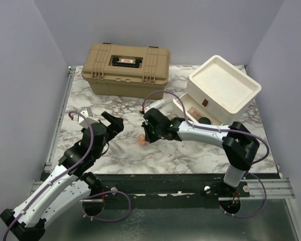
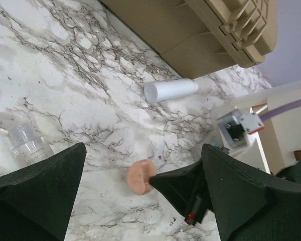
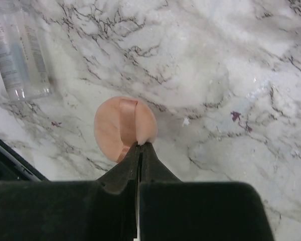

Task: Organize the makeup
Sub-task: Pick up the makeup tool from the center of the board, then place the makeup tool in the drawer.

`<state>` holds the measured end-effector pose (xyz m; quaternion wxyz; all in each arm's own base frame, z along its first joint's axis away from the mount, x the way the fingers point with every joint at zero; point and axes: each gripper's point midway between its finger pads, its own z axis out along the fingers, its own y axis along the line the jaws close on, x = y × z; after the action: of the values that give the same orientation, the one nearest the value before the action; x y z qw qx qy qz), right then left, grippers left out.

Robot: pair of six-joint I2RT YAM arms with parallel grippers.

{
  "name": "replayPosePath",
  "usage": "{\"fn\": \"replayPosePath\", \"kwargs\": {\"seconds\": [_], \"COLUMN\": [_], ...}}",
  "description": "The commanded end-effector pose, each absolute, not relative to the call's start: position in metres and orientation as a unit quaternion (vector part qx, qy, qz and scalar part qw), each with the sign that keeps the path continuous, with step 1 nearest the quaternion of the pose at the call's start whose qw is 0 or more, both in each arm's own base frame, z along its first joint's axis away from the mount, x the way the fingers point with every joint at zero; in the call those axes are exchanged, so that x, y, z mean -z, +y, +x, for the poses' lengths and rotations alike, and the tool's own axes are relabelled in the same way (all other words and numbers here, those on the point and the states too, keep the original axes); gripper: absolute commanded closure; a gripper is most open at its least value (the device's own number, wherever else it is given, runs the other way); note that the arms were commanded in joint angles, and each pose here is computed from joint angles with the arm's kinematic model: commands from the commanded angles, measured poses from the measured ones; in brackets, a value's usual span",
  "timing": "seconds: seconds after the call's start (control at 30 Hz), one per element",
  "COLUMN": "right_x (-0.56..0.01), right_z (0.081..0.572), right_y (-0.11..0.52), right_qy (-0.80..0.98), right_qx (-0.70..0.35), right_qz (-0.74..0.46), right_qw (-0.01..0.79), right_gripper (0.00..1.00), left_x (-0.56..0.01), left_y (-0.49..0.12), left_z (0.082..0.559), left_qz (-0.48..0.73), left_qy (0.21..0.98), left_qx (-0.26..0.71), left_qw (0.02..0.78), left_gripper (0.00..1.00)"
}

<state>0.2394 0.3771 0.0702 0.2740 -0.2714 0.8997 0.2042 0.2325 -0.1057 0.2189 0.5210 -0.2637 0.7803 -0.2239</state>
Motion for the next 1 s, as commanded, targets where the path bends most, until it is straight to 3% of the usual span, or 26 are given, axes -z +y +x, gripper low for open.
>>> {"fn": "replayPosePath", "kwargs": {"seconds": [0.0,0.1,0.3,0.47,0.97], "right_x": [-0.090,-0.112,-0.189,-0.215,-0.198], "right_z": [0.233,0.240,0.261,0.273,0.297], "right_y": [0.362,0.343,0.288,0.227,0.138], "right_qy": [0.902,0.901,0.848,0.819,0.836], "right_qx": [-0.213,-0.198,-0.181,-0.106,-0.096], "right_qz": [-0.228,-0.191,-0.096,-0.008,0.164], "right_qw": [0.298,0.337,0.489,0.564,0.515], "right_gripper": [1.00,1.00,1.00,1.00,1.00], "left_x": [-0.205,-0.201,-0.201,-0.199,-0.192], "left_y": [-0.117,-0.125,-0.129,-0.135,-0.145], "left_z": [0.235,0.238,0.242,0.245,0.247], "left_qz": [-0.244,-0.236,-0.238,-0.238,-0.234], "left_qy": [0.801,0.808,0.806,0.806,0.815], "left_qx": [0.222,0.225,0.229,0.238,0.244], "left_qw": [0.500,0.491,0.492,0.487,0.470], "left_gripper": [0.01,0.01,0.01,0.01,0.01]}}
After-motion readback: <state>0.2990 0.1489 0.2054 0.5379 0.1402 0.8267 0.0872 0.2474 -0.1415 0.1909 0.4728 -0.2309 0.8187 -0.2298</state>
